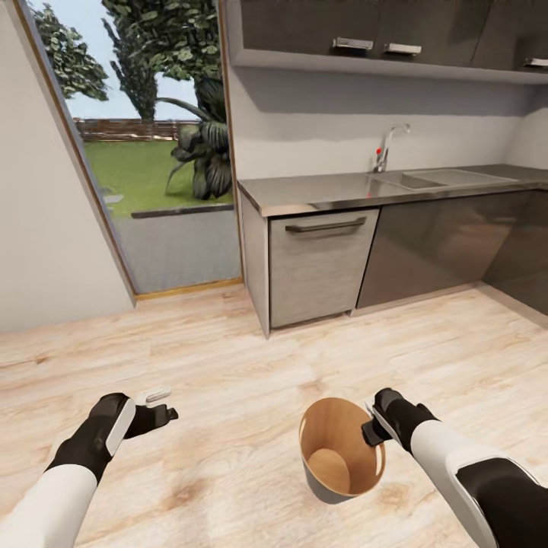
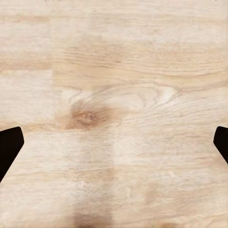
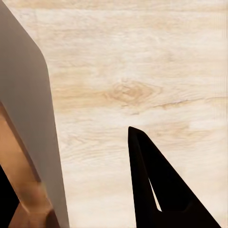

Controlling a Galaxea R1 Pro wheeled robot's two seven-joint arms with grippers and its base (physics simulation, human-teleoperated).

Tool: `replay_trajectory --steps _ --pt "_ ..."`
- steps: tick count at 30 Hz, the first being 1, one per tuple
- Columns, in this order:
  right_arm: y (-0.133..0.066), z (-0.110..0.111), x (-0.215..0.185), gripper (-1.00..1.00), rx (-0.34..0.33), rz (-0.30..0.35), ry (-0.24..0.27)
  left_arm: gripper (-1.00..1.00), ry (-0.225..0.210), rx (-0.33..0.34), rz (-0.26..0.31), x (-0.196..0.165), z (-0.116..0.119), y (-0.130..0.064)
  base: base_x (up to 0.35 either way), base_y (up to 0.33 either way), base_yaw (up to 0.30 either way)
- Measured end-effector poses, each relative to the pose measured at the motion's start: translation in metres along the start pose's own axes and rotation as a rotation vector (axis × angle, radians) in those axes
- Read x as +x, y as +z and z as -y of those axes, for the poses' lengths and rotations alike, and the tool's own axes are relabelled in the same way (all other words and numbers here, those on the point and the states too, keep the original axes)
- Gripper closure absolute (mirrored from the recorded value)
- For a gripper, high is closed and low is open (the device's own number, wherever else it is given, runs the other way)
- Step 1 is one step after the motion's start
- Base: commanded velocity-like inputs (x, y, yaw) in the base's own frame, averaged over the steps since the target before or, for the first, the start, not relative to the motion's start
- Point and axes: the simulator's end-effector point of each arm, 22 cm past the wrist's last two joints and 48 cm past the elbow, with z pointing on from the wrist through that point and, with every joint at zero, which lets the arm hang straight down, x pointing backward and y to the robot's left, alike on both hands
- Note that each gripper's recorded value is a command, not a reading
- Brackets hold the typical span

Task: Put the three can of soda from the living room inside the tash can in the kitchen.

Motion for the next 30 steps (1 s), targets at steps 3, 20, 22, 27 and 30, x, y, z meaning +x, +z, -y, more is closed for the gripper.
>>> replay_trajectory --steps 3,20,22,27,30 --pt "-0.005 0.002 -0.001 1.0 0.008 0.0 -0.014 -1.0 0.001 0.001 0.006 -0.004 0.003 -0.005 0.0 0.0 0.0" --pt "-0.032 0.005 -0.013 1.0 -0.001 0.013 -0.013 -1.0 0.089 -0.07 0.069 -0.029 -0.001 -0.027 0.0 0.0 0.0" --pt "-0.032 0.005 -0.014 1.0 -0.001 0.013 -0.015 -1.0 0.089 -0.068 0.069 -0.026 -0.002 -0.024 0.0 0.0 0.0" --pt "-0.032 0.003 -0.014 1.0 -0.02 0.016 0.003 -1.0 0.083 -0.064 0.054 -0.016 -0.002 -0.016 0.0 0.0 0.0" --pt "-0.032 0.004 -0.014 1.0 -0.018 0.016 -0.001 -1.0 0.084 -0.063 0.068 -0.018 0.0 -0.016 0.0 0.0 0.0"
